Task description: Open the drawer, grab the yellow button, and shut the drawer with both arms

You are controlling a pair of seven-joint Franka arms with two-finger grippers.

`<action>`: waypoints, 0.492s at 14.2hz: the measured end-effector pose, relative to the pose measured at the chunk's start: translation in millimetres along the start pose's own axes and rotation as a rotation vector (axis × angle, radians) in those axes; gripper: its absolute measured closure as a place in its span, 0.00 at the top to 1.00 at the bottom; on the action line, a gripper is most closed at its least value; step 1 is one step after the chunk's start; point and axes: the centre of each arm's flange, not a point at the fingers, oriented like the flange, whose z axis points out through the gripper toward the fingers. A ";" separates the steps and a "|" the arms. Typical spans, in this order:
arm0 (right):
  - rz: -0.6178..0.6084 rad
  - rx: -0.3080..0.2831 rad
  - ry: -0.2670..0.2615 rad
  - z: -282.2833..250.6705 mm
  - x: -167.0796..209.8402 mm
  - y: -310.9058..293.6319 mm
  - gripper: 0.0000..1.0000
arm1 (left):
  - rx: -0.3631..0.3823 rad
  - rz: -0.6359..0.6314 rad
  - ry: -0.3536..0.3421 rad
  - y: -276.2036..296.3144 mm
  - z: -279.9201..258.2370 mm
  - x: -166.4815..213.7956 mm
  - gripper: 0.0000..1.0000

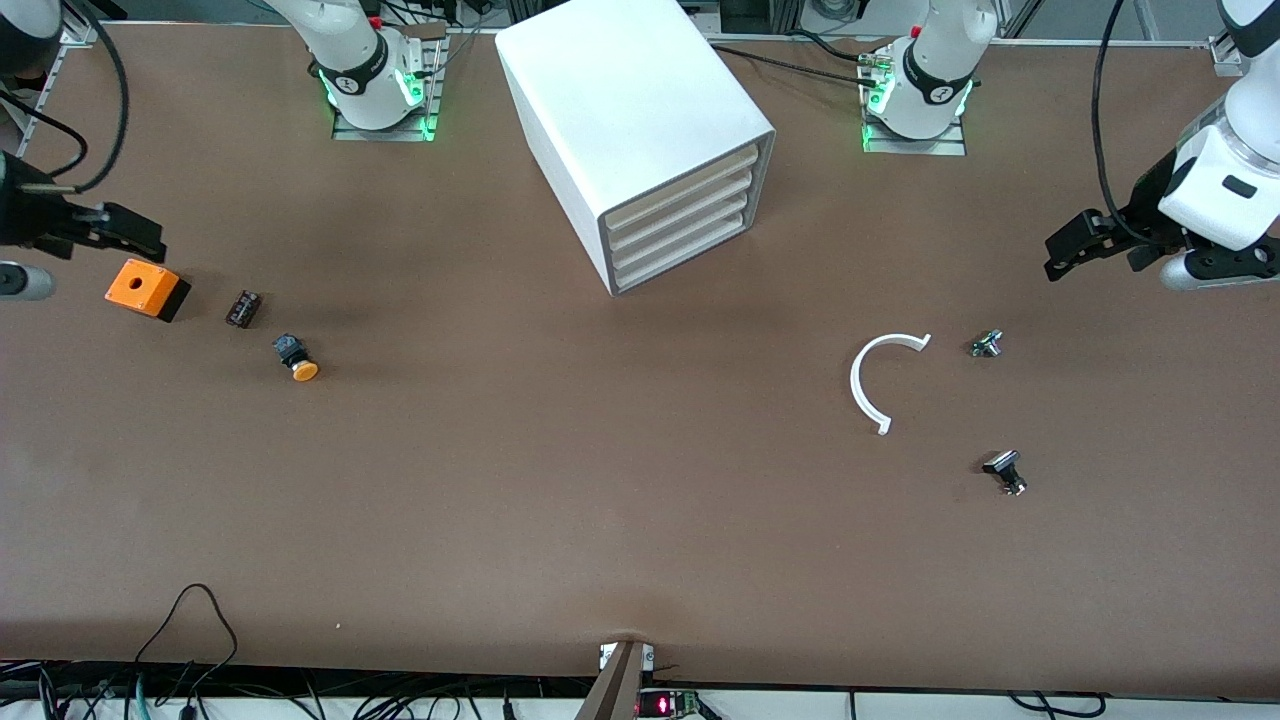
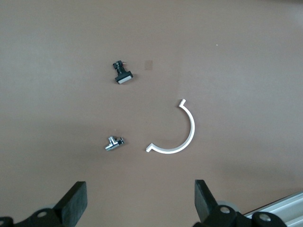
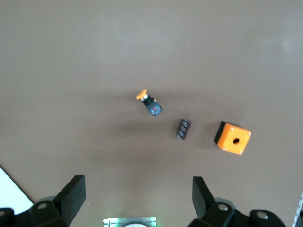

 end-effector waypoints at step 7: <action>0.014 0.008 -0.016 11.5 5.4 7.4 1.00 | 0.001 0.087 -0.014 -2.8 -5.7 -0.4 1.00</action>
